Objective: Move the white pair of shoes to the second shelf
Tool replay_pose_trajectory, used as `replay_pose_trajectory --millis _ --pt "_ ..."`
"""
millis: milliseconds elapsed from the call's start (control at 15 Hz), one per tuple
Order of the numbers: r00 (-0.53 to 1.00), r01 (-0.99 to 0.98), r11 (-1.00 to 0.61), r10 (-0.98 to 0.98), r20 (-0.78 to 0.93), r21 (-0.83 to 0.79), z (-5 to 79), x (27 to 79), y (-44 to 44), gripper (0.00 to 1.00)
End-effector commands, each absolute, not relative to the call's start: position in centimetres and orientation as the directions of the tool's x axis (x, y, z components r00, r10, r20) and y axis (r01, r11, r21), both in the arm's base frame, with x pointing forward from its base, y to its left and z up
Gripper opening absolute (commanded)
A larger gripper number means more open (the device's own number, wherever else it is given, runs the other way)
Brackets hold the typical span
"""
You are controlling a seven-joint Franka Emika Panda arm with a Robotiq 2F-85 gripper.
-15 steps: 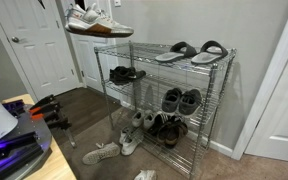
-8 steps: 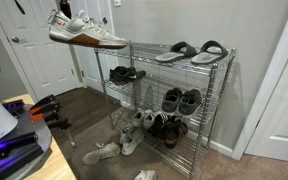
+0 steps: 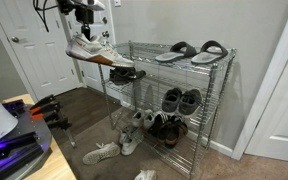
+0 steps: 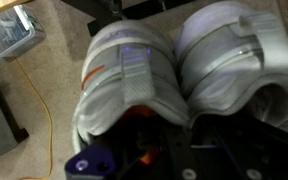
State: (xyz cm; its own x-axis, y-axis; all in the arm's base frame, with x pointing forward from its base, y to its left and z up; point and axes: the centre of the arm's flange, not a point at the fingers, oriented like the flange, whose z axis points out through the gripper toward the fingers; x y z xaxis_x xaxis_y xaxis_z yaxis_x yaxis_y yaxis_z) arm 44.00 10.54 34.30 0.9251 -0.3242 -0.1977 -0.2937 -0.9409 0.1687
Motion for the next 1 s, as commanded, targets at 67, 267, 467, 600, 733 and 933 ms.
replay_pose_trajectory --millis 67,267,467,600,733,933 --pt "0.906 -0.272 -0.948 -0.310 -0.288 0.163 31.9 48.7 9.6 0.05" --pt "0.927 -0.239 -0.963 -0.265 -0.267 0.126 30.4 50.3 9.1 0.05" --pt "0.952 -0.205 -0.975 -0.218 -0.217 0.083 29.0 51.8 8.2 0.05" --pt "0.960 -0.198 -0.976 -0.211 -0.184 0.088 28.4 52.3 7.5 0.05" --pt "0.961 -0.195 -0.978 -0.207 -0.184 0.079 27.6 52.3 6.8 0.05" --pt "0.950 -0.208 -0.973 -0.225 -0.216 0.099 26.2 52.0 7.0 0.20"
